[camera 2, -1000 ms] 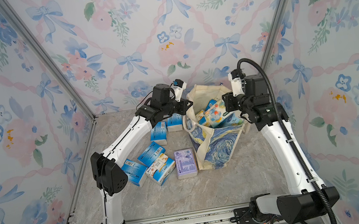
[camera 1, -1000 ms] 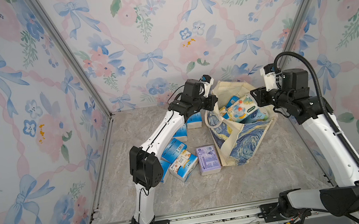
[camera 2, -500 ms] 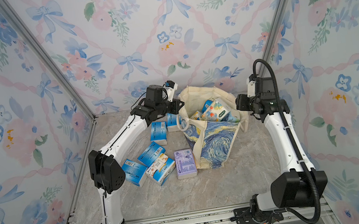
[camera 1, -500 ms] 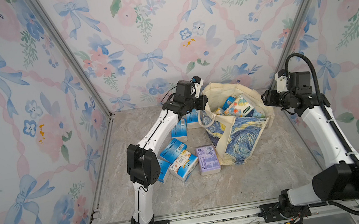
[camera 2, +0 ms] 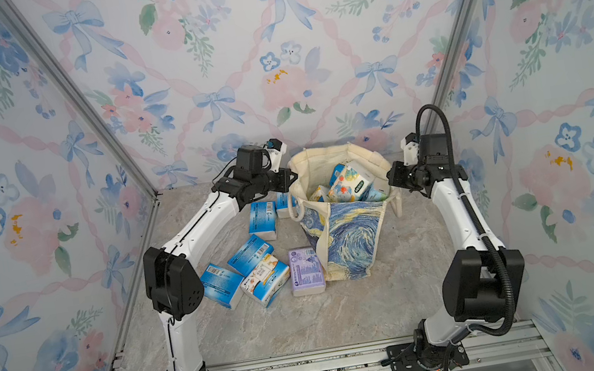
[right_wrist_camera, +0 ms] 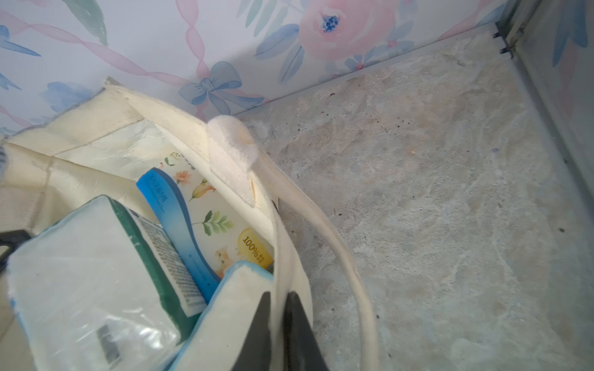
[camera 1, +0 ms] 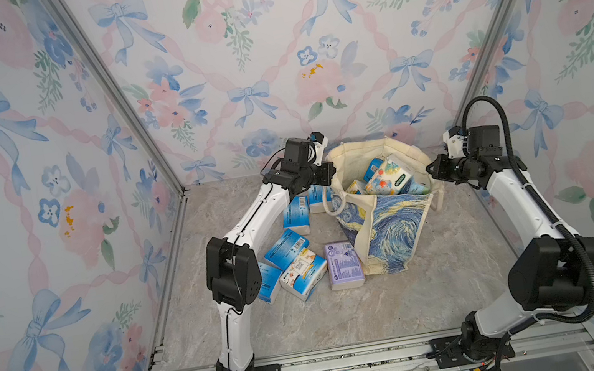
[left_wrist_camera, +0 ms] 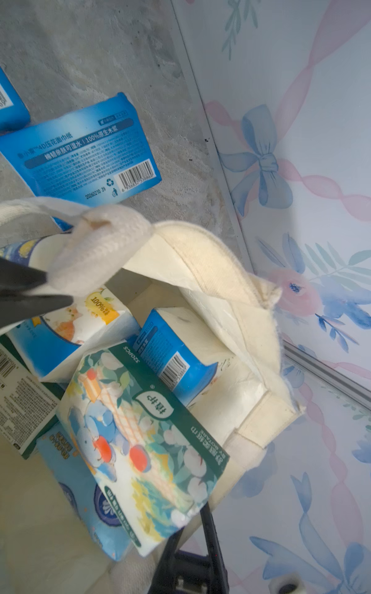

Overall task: Put tissues into the canvas bag
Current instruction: Adjust the canvas bag at the center of the board.

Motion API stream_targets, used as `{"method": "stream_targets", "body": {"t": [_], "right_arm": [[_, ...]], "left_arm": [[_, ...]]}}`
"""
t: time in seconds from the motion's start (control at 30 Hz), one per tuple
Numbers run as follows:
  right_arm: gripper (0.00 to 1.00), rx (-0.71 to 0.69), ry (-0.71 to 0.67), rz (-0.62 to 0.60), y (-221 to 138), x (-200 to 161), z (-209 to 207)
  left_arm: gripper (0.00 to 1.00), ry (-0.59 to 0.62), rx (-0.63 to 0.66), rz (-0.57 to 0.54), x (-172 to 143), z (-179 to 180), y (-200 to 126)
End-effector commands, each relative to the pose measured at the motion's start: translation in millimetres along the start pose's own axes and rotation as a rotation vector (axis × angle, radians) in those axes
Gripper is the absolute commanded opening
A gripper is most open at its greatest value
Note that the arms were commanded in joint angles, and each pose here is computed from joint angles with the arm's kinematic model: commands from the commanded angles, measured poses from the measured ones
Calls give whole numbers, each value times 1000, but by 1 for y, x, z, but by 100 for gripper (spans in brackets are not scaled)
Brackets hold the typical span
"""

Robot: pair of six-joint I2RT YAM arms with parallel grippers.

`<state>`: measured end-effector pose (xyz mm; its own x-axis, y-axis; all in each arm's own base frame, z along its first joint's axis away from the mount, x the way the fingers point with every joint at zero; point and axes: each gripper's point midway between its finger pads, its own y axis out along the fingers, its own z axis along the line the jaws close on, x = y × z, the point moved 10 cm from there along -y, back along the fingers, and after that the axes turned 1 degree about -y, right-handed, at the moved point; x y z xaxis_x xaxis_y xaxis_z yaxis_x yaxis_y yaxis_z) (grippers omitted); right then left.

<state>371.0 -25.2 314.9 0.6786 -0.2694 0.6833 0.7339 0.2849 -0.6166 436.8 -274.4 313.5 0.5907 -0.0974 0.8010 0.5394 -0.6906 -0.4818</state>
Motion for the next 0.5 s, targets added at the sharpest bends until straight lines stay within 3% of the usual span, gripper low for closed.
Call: {"method": "stream_targets", "body": {"t": [0.0,0.27,0.4,0.47], "right_arm": [[4,124,-98,-62,-16,5,38],[2,181,-258,-209,-85,10,100],[2,96,-270,-255,-100,10,101],[1,13,-271,-230,-99,9,94]], "left_arm": [[3,33,-59,-6,6,-18,9],[3,120,-185,-78,30,-72,0],[4,109,-61,-77,30,-49,8],[3,78,-79,-45,31,-42,5]]}}
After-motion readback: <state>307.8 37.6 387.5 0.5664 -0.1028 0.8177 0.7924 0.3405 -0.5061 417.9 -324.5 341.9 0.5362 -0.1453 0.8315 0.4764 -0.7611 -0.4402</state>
